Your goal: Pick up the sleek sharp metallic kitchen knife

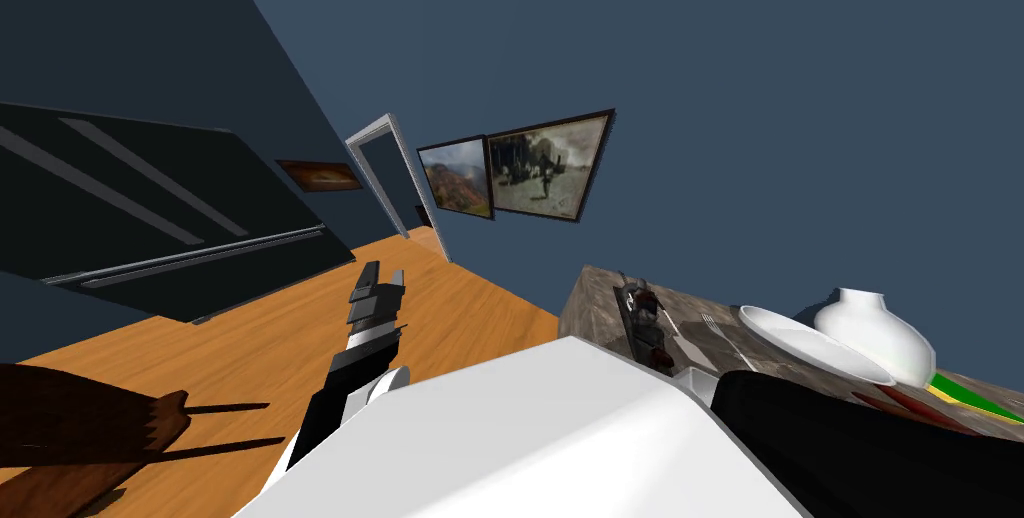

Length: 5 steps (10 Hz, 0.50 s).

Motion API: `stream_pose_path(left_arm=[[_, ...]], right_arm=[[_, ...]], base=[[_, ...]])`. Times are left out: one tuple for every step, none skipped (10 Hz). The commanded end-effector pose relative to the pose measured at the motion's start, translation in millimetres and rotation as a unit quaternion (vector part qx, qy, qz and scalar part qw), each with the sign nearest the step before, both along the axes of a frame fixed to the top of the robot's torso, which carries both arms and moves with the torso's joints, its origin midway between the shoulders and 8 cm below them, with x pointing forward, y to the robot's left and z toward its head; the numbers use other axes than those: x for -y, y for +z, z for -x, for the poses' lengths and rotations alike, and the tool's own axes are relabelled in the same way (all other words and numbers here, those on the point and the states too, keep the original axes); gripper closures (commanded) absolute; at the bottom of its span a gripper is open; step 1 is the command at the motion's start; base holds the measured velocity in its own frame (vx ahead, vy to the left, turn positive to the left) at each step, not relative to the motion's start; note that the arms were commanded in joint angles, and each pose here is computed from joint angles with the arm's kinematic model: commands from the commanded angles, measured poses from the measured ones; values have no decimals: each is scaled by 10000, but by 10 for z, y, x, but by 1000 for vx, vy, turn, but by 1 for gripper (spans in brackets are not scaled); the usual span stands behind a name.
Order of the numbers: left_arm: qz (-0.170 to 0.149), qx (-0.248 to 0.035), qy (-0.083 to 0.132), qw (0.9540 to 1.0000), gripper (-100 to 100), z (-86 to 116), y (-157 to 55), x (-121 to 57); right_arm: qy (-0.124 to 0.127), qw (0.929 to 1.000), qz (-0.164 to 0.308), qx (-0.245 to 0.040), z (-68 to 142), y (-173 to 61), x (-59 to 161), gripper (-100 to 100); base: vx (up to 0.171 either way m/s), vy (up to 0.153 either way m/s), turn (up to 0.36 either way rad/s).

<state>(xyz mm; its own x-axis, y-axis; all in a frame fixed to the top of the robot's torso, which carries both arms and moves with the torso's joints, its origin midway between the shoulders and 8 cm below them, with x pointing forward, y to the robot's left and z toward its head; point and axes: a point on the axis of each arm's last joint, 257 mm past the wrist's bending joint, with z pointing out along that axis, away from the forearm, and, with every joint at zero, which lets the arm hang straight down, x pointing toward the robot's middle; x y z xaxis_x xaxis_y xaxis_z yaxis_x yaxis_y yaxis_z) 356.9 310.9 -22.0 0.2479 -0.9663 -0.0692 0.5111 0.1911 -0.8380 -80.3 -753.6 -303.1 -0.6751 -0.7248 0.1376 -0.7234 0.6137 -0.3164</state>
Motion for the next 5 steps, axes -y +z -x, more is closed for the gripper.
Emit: stream_pose_path(left_arm=[[0, 0, 0, 10000, 0, 0, 0, 0], [0, 1, 0, 10000, 0, 0, 0, 0], [0, 0, 0, 10000, 0, 0, 0, 0], [0, 0, 0, 10000, 0, 0, 0, 0], [0, 0, 0, 10000, 0, 0, 0, 0]], right_arm=[[-93, 9999, 123, 45, -138, 77, 54, 100], [-120, 9999, -56, 0, -87, 2, -102, 100], [-168, 9998, 109, 76, -266, 76, -7, 100], [-210, 9998, -9, 28, -203, 41, -111, 100], [-205, 9998, -60, 9, -187, 19, -157, 100]], base=[[-127, -9, 115], [-115, -7, 80], [-113, -7, 83], [-93, -10, 87], [-40, -2, 22]])
